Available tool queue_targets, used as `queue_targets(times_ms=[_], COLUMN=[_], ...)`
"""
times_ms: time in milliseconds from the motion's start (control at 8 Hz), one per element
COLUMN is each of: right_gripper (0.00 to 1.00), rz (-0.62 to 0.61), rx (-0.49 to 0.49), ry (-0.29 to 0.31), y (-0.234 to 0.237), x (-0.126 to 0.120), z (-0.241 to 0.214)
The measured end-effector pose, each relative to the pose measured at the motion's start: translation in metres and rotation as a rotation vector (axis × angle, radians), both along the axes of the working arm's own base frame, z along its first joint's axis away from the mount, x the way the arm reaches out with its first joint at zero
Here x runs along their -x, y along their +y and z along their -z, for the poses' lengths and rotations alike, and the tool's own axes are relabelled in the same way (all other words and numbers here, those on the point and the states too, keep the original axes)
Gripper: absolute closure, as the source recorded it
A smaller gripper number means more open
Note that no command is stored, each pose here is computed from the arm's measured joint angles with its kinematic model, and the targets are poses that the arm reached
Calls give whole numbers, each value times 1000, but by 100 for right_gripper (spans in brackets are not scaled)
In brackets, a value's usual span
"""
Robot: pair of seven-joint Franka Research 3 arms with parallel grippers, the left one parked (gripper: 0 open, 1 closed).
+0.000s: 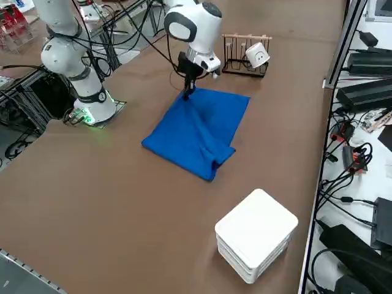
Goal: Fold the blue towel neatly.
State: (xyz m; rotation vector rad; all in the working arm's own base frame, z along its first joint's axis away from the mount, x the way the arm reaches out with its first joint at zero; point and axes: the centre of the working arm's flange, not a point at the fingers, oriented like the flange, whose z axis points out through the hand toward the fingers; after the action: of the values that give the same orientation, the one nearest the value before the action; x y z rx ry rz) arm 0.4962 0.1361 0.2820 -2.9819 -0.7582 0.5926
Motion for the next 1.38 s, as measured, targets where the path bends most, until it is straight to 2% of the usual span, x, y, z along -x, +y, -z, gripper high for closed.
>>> queue_targets(times_ms=[375,750,1125,1375], right_gripper=[97,98,98,98], rz=[-62,-87,-87,-83], rx=[20,65,45,21], ry=[2,3,13,-16], y=[56,116,146,169], x=[21,56,75,84], z=[2,8,10,12])
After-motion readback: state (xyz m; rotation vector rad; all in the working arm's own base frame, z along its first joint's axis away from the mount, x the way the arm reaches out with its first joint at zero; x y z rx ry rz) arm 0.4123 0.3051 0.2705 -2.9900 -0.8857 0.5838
